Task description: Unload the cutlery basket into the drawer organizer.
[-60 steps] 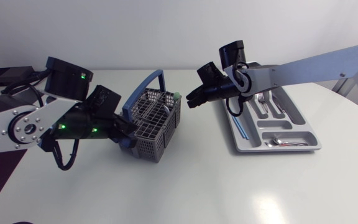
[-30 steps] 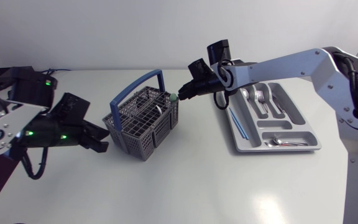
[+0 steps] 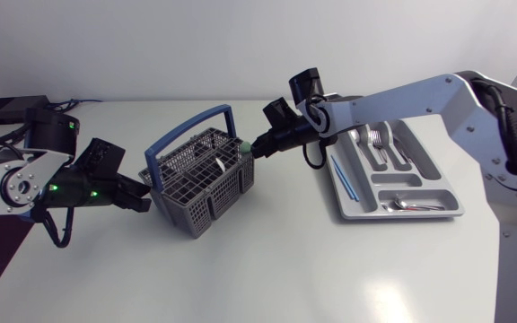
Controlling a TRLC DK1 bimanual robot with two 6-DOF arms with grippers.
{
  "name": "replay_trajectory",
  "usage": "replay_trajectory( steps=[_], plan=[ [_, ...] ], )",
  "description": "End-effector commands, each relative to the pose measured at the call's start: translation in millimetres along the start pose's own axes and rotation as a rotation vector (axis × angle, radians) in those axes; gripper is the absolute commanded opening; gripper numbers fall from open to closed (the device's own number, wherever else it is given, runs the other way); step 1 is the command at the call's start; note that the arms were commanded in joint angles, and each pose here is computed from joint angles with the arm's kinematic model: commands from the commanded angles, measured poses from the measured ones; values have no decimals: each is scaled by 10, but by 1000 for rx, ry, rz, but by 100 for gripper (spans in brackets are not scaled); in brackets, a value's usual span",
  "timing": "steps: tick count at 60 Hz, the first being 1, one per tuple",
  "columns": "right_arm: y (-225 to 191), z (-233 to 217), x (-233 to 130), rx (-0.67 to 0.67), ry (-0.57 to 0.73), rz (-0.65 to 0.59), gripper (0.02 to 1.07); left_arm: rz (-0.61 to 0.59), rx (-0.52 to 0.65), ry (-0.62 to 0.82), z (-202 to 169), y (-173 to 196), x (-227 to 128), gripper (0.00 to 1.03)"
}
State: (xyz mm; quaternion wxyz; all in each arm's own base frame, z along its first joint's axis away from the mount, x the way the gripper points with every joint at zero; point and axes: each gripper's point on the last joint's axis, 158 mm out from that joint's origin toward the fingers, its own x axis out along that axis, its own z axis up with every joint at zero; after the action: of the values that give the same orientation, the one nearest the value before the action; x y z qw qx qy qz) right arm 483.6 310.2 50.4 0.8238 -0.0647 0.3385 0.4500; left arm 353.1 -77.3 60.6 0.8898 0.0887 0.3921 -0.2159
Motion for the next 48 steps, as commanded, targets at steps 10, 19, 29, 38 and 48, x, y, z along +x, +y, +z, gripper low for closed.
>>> replay_trajectory(
  steps=[10,19,29,38,48],
  plan=[
    [673,-218,-215,-32,38,99,13,-15,1,-8,-39,100,105,6],
    [944,-309,-372,-44,47,133,13,-21,1,-32,0,175,126,6],
    [1122,-427,-557,-43,51,143,13,-46,2,-63,148,207,177,6],
    [1205,-585,-698,-40,58,143,13,-78,9,-73,325,176,308,6],
    [1228,-659,-763,-37,52,129,13,-85,4,-91,520,198,412,6]
  ],
)
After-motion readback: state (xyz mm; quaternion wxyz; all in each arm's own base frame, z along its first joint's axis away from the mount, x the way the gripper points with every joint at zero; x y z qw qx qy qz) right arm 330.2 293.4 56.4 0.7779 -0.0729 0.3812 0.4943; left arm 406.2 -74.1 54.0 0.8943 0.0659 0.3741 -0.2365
